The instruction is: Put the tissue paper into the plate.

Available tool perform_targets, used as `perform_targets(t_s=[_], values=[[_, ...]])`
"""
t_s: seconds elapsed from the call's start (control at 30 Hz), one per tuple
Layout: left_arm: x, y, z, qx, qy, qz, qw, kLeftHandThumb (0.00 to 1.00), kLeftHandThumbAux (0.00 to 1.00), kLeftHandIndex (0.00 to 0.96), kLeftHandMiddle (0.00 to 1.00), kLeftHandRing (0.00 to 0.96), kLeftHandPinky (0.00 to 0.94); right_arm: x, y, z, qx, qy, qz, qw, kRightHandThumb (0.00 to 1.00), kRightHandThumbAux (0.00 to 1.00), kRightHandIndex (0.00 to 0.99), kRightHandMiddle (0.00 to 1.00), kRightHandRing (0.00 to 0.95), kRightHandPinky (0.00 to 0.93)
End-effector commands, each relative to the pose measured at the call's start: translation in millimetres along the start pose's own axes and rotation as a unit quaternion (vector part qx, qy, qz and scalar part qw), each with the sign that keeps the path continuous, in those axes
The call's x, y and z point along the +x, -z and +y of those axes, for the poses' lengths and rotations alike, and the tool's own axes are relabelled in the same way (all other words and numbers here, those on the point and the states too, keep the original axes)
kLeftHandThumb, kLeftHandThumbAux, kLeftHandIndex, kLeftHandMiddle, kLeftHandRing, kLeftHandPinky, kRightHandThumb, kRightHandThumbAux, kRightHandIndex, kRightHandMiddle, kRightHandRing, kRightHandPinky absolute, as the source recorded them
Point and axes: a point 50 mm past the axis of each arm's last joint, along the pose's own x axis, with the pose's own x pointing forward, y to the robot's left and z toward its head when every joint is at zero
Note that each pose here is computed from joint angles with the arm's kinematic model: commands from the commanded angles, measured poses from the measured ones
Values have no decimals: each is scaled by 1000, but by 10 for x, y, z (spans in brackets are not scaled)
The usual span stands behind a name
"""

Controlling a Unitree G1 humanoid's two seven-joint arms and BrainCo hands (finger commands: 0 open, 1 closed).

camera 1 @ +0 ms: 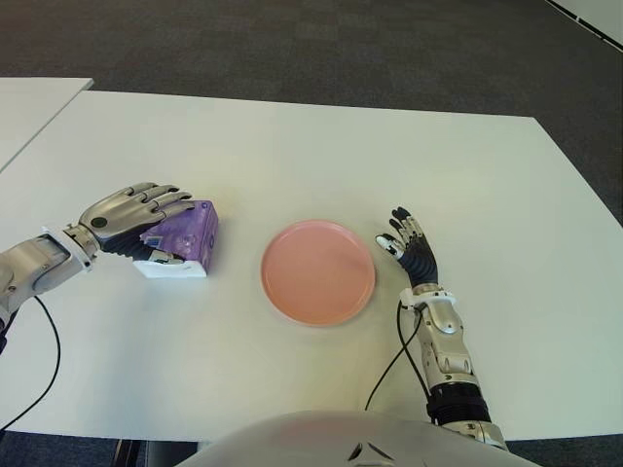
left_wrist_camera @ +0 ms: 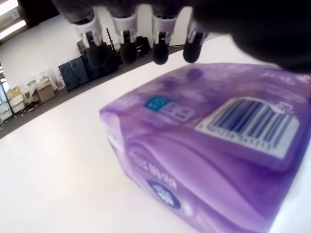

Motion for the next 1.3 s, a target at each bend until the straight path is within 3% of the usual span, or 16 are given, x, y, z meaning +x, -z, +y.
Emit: perform_targets(t_s=[0.03, 0.7, 1.3], values=[[9, -51, -92, -1, 19, -10, 1000, 318, 136, 0, 0, 0, 0, -145, 279, -57, 12, 14, 77, 997, 6, 725, 0, 24, 9, 27], [15, -70, -171, 11, 45, -17, 999, 317, 136, 0, 0, 0, 0, -154, 272, -72, 10, 12, 77, 997, 7, 719, 0, 26, 11, 21], [-48, -45, -78, -10, 58, -22, 998, 323, 135, 0, 0, 0, 0, -156, 263, -80, 11, 10, 74, 997, 15, 719, 0, 29, 13, 30]])
